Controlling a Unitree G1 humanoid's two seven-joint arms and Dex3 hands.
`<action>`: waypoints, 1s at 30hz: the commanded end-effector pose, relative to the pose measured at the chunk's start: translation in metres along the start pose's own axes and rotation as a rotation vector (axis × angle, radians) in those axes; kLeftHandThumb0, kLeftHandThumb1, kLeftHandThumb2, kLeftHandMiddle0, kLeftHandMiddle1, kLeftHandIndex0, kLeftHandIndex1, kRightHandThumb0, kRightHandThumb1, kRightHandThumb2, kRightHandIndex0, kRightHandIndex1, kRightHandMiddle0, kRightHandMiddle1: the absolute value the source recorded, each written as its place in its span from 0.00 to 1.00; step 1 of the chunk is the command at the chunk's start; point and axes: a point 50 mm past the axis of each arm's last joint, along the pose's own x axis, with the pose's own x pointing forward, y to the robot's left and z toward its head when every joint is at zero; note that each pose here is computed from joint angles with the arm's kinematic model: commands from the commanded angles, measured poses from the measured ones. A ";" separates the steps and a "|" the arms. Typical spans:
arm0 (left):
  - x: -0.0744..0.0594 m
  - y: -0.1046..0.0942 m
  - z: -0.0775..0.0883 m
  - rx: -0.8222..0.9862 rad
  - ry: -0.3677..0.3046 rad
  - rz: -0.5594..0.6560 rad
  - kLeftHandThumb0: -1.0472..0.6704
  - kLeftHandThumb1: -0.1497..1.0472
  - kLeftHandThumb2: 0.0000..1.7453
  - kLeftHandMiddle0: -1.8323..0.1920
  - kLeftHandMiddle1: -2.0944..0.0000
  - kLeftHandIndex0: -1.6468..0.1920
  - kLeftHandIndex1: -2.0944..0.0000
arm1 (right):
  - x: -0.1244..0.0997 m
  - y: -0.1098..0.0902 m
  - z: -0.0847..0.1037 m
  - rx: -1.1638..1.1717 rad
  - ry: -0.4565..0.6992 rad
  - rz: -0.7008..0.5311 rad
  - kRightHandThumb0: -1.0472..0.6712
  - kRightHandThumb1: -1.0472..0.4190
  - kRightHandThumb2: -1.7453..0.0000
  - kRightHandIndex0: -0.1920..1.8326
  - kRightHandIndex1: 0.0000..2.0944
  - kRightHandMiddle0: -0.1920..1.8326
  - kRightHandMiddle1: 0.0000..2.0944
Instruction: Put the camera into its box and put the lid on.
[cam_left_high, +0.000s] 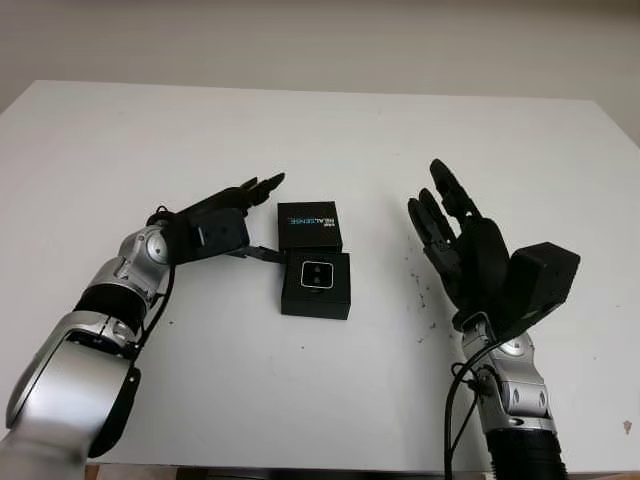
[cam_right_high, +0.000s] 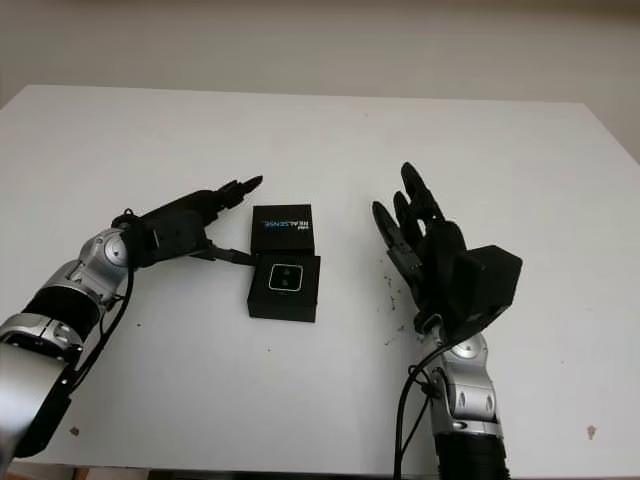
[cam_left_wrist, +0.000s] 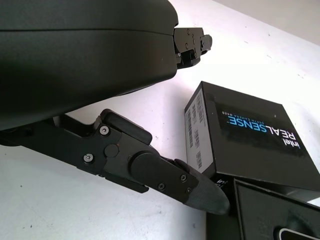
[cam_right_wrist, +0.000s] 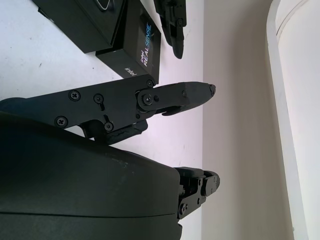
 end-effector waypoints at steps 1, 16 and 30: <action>0.013 0.000 0.024 0.016 -0.066 0.000 0.23 0.96 0.03 0.93 0.97 0.96 0.97 | -0.002 -0.001 0.003 0.004 -0.010 0.002 0.34 0.00 0.91 0.16 0.02 0.18 0.04; 0.016 0.003 0.026 0.064 -0.048 0.033 0.23 0.99 0.03 0.93 0.97 0.95 0.97 | -0.005 0.000 0.001 0.014 -0.005 -0.003 0.35 0.00 0.90 0.16 0.02 0.18 0.03; 0.028 -0.007 0.043 0.125 -0.062 -0.078 0.20 0.96 0.03 0.89 0.96 0.86 0.95 | -0.007 0.001 0.002 0.027 -0.009 0.000 0.36 0.00 0.90 0.15 0.02 0.18 0.03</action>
